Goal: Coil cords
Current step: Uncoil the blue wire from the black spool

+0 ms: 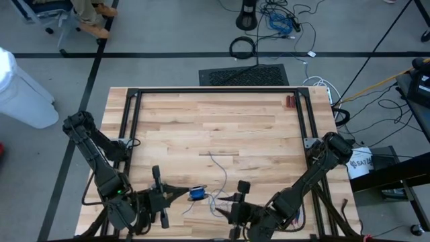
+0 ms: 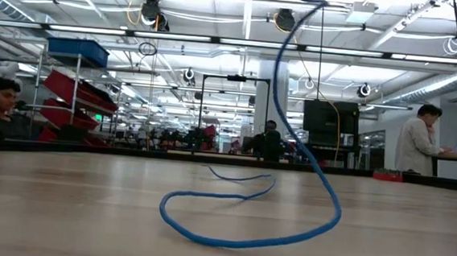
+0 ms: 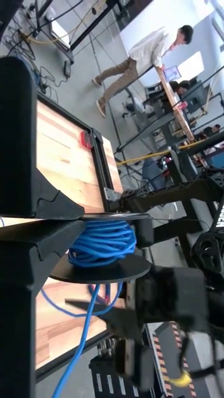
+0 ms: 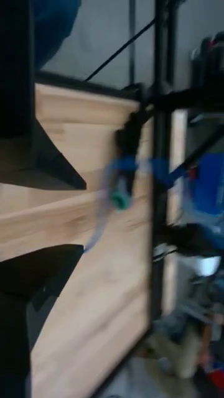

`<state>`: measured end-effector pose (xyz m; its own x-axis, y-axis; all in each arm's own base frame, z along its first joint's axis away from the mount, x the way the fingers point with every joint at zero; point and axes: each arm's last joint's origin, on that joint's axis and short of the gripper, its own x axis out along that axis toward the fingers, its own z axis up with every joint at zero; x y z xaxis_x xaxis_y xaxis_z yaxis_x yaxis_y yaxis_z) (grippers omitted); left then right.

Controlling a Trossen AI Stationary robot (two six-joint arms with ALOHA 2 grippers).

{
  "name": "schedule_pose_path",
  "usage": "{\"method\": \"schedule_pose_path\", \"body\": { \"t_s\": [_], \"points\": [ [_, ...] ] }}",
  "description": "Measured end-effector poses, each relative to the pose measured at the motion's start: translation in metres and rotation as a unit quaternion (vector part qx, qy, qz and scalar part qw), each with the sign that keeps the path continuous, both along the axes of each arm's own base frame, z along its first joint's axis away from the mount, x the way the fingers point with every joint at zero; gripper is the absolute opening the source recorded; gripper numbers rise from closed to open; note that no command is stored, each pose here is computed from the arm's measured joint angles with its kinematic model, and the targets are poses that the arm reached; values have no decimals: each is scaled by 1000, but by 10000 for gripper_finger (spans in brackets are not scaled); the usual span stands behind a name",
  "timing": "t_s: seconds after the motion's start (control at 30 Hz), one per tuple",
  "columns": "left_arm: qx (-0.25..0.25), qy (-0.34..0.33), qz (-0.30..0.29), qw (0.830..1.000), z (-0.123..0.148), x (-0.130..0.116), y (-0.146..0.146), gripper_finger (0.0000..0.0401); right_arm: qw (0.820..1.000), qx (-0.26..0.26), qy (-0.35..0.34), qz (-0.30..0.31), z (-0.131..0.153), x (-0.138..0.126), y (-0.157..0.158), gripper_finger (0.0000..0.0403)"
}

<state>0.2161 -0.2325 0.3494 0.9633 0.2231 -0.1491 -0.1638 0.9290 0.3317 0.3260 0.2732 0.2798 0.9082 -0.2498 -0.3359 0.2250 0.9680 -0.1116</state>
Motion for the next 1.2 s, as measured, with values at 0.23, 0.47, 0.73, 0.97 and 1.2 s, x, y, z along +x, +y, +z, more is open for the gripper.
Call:
{"method": "schedule_pose_path", "body": {
  "t_s": [0.23, 0.47, 0.73, 0.97, 1.2],
  "points": [
    [-11, -2, 10, 1000, -1, 4, 4, 1, 998, -39, -47, 5, 14, 8, 0, 187],
    [-12, -2, 12, 1000, -2, 4, 4, 1, 998, -9, -53, -18, 13, 15, -9, 200],
    [-12, -2, 12, 1000, -2, 4, 4, 1, 999, -15, -44, -10, 7, 19, -9, 189],
    [-11, -1, 12, 1000, -2, 4, 4, 1, 999, -27, -45, -13, 8, 17, -7, 158],
    [-10, 0, 12, 1000, -3, 4, 4, 1, 995, -68, -63, -27, 24, -6, 6, 151]
  ]
}}
